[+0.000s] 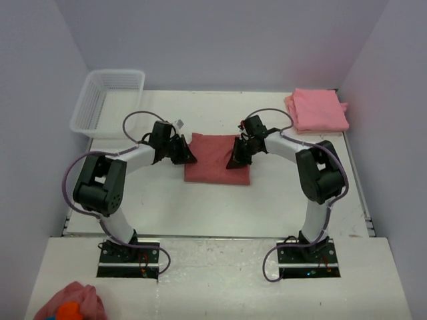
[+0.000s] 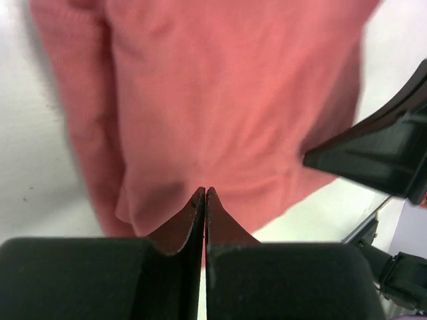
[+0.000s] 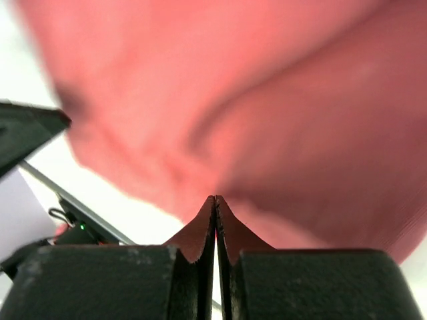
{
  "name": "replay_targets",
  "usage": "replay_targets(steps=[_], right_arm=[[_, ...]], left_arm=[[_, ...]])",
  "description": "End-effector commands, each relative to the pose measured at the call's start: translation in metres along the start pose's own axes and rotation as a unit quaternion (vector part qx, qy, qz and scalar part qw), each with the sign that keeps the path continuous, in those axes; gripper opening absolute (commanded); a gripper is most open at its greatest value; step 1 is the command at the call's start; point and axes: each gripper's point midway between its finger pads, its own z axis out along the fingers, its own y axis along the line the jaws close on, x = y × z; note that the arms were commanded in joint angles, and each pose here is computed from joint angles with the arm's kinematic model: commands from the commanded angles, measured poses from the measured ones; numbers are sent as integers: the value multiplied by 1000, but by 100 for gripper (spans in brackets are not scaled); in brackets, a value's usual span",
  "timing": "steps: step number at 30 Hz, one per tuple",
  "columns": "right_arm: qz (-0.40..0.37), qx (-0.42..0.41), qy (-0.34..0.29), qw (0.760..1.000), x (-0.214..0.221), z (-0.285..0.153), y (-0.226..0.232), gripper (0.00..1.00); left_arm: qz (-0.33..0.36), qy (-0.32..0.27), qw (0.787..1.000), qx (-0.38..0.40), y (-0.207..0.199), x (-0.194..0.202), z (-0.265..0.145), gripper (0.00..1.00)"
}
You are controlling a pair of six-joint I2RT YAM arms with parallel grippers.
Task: Fold and stack the t-shirts
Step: Fold the long partially folded tshirt into a neat square
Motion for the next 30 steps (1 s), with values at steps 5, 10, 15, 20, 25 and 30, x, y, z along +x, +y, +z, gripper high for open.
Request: replay_targets(steps=[5,10,15,20,25,30], right_arm=[[-102,-22,-90,990,-23,-87,74,0],[-91,-31,-81,992,-10,-90,72,0],[-73,-35,-58,995,7,-69,52,0],[-36,2,-35,999,22,-39,15,0],[14,51,-11,999,34,-7,-22,0],[45,90,-2,995,43,6,-47,0]], left_arm=[[68,-91,993,25,-76,-55,-63,0],[64,-77,995,19,-72,-41,-61,0],[49,-39,998,-4,-42,-7,-40,0],[35,-8,999,-31,-7,24,-23,0],[23,18,998,-59,25,48,-8,0],[15,33,997,-75,41,62,-2,0]])
